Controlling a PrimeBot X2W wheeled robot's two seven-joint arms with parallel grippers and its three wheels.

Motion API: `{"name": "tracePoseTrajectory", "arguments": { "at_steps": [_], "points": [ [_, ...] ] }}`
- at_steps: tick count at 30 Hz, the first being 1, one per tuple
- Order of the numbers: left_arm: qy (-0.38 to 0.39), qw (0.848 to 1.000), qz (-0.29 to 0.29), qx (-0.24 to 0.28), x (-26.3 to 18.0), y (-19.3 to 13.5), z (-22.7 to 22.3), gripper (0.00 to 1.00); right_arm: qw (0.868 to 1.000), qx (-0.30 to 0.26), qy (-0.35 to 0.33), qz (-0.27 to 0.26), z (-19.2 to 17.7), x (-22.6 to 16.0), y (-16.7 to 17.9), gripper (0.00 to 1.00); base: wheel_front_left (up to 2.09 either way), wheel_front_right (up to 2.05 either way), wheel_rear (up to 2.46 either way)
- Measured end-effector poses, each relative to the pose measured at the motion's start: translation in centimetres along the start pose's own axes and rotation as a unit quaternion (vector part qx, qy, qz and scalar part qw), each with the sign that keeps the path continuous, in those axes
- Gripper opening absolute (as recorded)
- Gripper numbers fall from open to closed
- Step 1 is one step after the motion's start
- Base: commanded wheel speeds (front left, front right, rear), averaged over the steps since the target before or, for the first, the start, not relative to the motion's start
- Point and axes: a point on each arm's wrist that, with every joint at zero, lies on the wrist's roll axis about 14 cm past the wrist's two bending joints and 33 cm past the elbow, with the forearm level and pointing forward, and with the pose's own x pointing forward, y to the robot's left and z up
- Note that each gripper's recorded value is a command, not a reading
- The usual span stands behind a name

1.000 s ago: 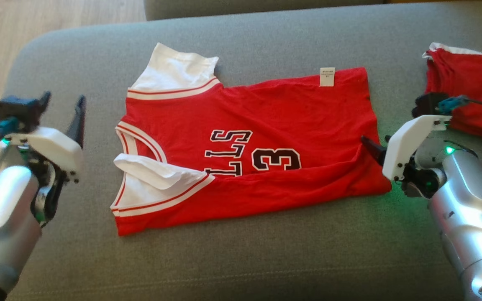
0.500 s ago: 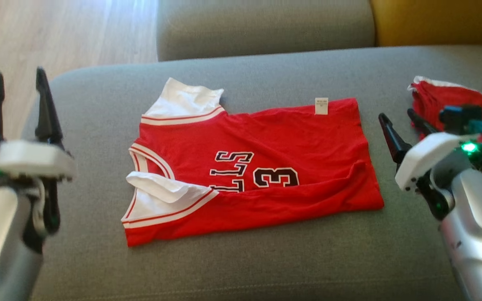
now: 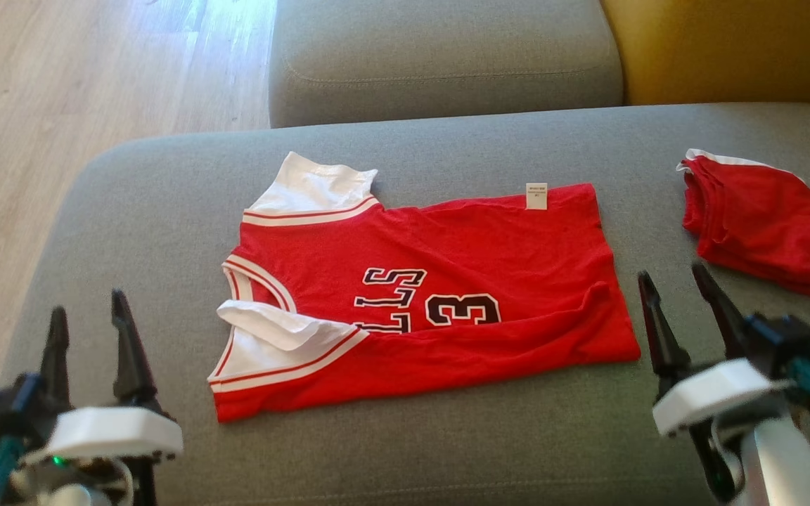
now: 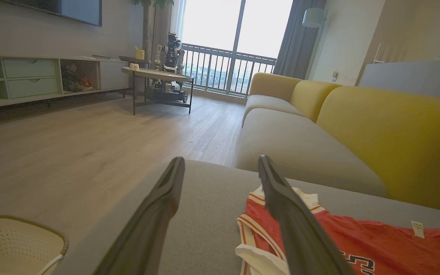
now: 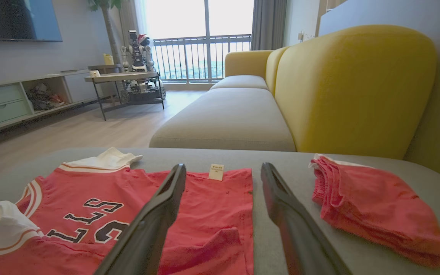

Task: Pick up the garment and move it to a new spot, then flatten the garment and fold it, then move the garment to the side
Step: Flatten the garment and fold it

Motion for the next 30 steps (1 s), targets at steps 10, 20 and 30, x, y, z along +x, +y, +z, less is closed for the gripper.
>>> {"name": "tracePoseTrajectory", "arguments": {
  "at_steps": [10, 20, 30],
  "points": [
    [0.038, 0.999, -0.009, 0.006, -1.7, -1.1, -3.2, 1.00, 0.999, 0.015, 0.029, -0.022, -2.3, -2.9, -1.0, 1.00, 0.00, 0.00, 0.00],
    [0.152, 0.986, -0.036, 0.051, -3.7, -1.4, -10.5, 1.00, 0.999, 0.023, 0.029, -0.031, -2.2, -2.9, -1.5, 1.00, 0.00, 0.00, 0.00],
    [0.288, 0.955, -0.041, 0.053, -4.2, -2.1, -17.8, 1.00, 0.997, 0.021, 0.047, -0.060, -3.2, -3.7, -3.3, 1.00, 0.00, 0.00, 0.00]
  ]
}}
